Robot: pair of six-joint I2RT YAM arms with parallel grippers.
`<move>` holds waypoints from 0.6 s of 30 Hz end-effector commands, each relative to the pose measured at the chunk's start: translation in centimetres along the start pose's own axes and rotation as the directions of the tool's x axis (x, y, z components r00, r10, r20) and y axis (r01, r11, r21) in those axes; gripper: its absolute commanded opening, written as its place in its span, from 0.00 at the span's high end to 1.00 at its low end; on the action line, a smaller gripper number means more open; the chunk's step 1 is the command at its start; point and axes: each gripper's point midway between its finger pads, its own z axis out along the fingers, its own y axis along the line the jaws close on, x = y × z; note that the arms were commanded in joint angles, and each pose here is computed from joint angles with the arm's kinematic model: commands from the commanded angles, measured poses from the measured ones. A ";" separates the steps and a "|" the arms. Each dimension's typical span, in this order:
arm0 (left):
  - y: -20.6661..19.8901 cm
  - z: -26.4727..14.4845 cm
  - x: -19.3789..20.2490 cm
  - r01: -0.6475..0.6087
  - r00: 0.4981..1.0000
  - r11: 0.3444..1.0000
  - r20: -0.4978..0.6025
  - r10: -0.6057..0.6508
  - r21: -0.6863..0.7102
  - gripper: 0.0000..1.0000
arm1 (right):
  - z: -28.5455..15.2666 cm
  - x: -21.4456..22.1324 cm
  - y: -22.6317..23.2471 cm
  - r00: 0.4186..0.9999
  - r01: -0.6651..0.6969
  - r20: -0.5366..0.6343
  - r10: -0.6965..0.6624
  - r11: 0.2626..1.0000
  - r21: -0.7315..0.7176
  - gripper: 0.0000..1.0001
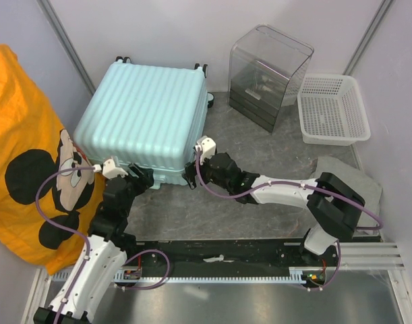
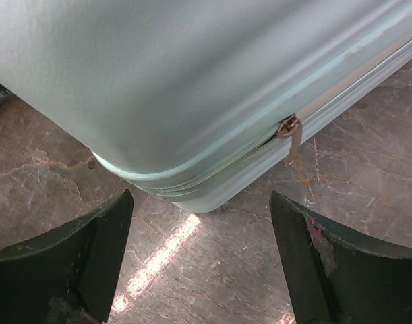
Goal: Open, take out, and arrange the luggage
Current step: Unzip the luggage at the center of the board.
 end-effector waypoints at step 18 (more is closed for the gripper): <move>3.1 2.3 3.5 0.140 0.990 0.985 -0.023 -0.142 -0.099 0.25 | 3.2 -2.5 2.2 0.996 -0.024 0.085 0.027 0.999 -0.041 0.11</move>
